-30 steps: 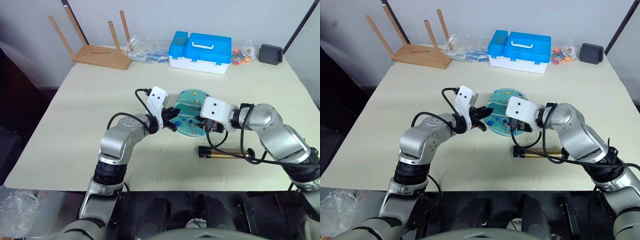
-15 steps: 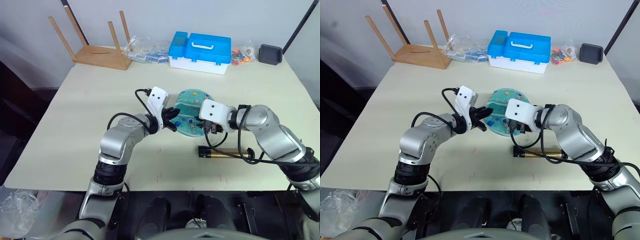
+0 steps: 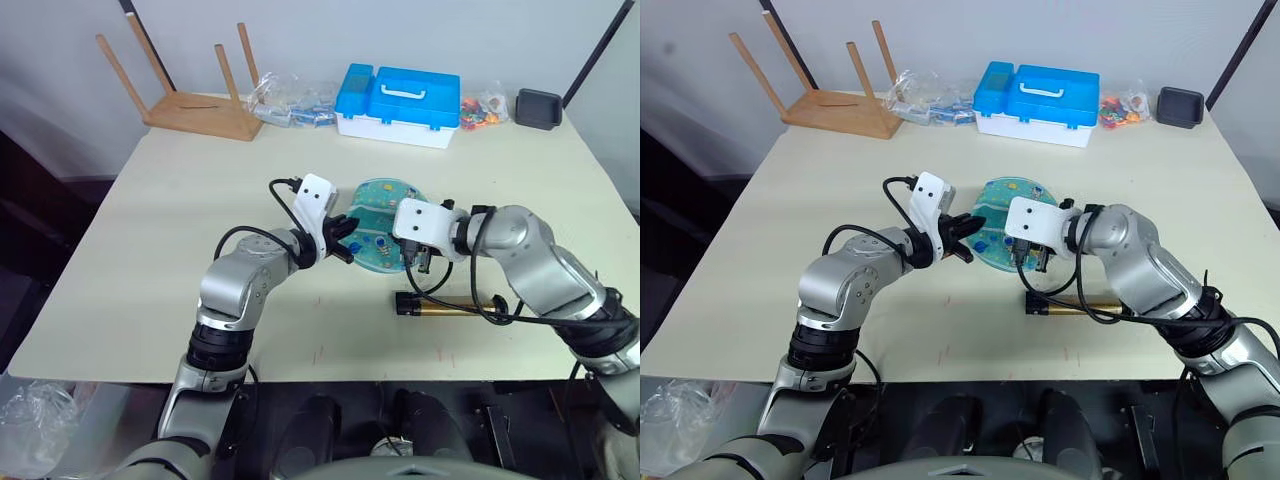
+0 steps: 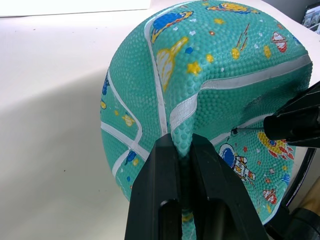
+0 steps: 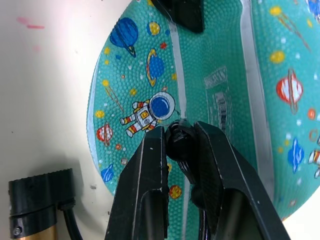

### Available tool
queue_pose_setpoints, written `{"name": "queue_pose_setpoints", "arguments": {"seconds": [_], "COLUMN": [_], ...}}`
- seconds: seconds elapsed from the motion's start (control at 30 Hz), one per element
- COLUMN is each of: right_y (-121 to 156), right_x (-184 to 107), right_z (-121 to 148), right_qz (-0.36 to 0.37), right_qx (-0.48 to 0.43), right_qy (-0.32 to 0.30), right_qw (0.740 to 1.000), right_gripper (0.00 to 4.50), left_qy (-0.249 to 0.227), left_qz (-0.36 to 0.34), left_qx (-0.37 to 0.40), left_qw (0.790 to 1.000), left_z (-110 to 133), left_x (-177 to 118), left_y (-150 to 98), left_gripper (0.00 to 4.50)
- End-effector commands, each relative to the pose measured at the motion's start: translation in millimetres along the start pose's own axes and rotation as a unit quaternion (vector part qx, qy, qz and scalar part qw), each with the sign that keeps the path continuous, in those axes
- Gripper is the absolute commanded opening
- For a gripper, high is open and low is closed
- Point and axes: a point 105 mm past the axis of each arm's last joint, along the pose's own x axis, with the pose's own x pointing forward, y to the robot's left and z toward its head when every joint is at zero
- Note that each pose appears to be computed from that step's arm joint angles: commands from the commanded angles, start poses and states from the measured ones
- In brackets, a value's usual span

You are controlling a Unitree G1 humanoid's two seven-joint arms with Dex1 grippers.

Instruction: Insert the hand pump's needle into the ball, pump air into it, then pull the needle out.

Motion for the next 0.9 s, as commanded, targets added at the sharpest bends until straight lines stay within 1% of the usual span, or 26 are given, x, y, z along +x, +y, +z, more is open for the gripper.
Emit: {"name": "queue_pose_setpoints", "arguments": {"seconds": [0.03,0.43,0.9], "right_y": [-0.1,5.0,30.2], "right_x": [13.4,35.2,76.7], "right_z": [-12.4,-28.9,-76.7], "right_qz": [-0.003,0.011,0.046], "right_qx": [0.016,0.044,0.082], "right_qy": [0.045,0.098,0.181], "right_qw": [0.999,0.994,0.979], "right_gripper": [0.30,0.30,0.30], "left_qy": [0.030,0.032,0.033], "left_qz": [-0.001,0.004,0.013], "left_qx": [-0.009,-0.013,-0.018], "left_qw": [1.000,0.999,0.999], "left_z": [-14.5,-18.3,-19.7], "left_x": [2.0,0.9,0.2], "left_y": [-1.3,0.7,6.6], "left_gripper": [0.00,0.00,0.00]}}
